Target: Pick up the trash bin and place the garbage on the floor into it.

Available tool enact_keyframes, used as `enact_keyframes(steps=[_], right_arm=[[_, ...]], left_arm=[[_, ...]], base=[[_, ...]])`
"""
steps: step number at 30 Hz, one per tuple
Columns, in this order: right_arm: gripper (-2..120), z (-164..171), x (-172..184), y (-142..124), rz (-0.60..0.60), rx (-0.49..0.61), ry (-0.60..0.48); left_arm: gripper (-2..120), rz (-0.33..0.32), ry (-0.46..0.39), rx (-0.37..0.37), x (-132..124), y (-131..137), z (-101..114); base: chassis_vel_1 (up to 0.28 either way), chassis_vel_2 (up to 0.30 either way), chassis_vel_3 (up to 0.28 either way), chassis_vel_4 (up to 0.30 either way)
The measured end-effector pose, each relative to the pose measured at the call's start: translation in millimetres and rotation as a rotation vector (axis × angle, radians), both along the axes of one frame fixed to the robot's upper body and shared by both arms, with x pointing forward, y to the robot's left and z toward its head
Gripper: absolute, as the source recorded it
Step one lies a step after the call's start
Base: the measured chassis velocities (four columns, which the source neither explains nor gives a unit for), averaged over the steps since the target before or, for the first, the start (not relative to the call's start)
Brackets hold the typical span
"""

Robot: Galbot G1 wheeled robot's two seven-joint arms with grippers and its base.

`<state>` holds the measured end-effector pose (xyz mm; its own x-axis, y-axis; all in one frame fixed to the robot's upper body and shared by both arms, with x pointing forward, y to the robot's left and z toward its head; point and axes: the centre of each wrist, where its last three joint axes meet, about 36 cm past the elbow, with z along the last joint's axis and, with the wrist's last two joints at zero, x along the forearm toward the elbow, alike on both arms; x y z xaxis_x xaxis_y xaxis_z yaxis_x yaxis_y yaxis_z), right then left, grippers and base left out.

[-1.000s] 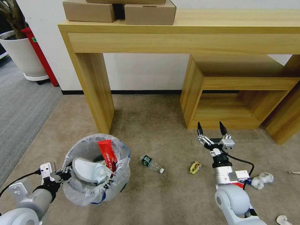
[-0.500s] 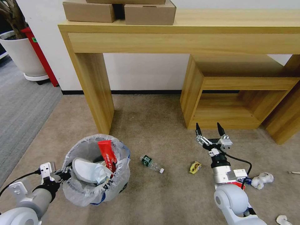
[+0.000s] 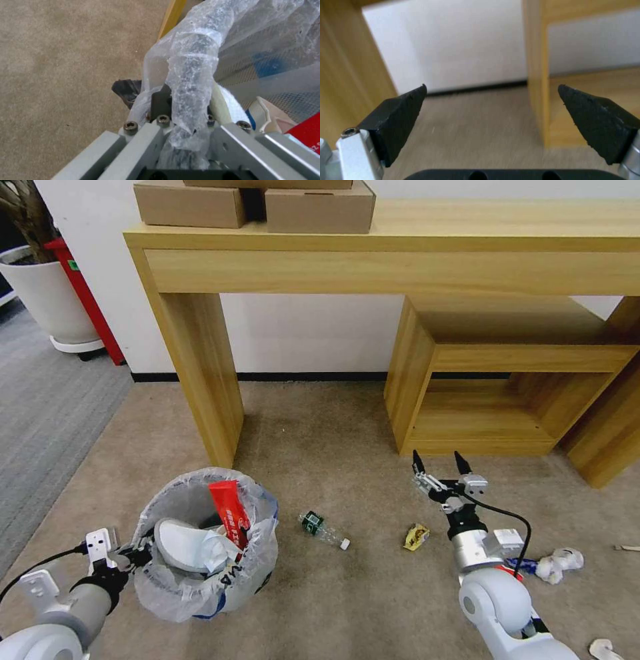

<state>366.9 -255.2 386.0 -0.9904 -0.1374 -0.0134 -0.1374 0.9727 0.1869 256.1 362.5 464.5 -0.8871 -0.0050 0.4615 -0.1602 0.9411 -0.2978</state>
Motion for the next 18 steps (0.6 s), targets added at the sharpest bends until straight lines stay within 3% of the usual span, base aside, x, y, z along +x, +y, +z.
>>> enact_keyframes(steps=[5,8,11,14,18], right_arm=[[100,11.1,20.1,5.7,0.050,-0.025,0.151],[100,23.9,43.8,19.9,0.105,-0.045,0.314],[100,25.0,51.1,24.8,0.125,-0.065,0.348],[100,21.3,65.0,51.5,0.221,-0.134,0.501],[100,16.6,73.3,63.3,0.281,-0.232,0.601]], left_arm=[[1,0.008,-0.003,0.000,-1.7,-1.9,-0.1],[1,0.019,-0.008,-0.002,-4.2,-4.0,0.1],[1,0.025,-0.009,-0.002,-5.2,-4.3,-0.2],[1,0.043,-0.009,-0.001,-7.8,-5.7,-2.7],[1,0.043,-0.011,-0.008,-1.4,-6.0,-7.5]], base=[[0.000,0.000,0.000,0.000],[0.000,0.000,0.000,0.000],[0.000,0.000,0.000,0.000],[0.000,0.000,0.000,0.000],[0.000,0.000,0.000,0.000]])
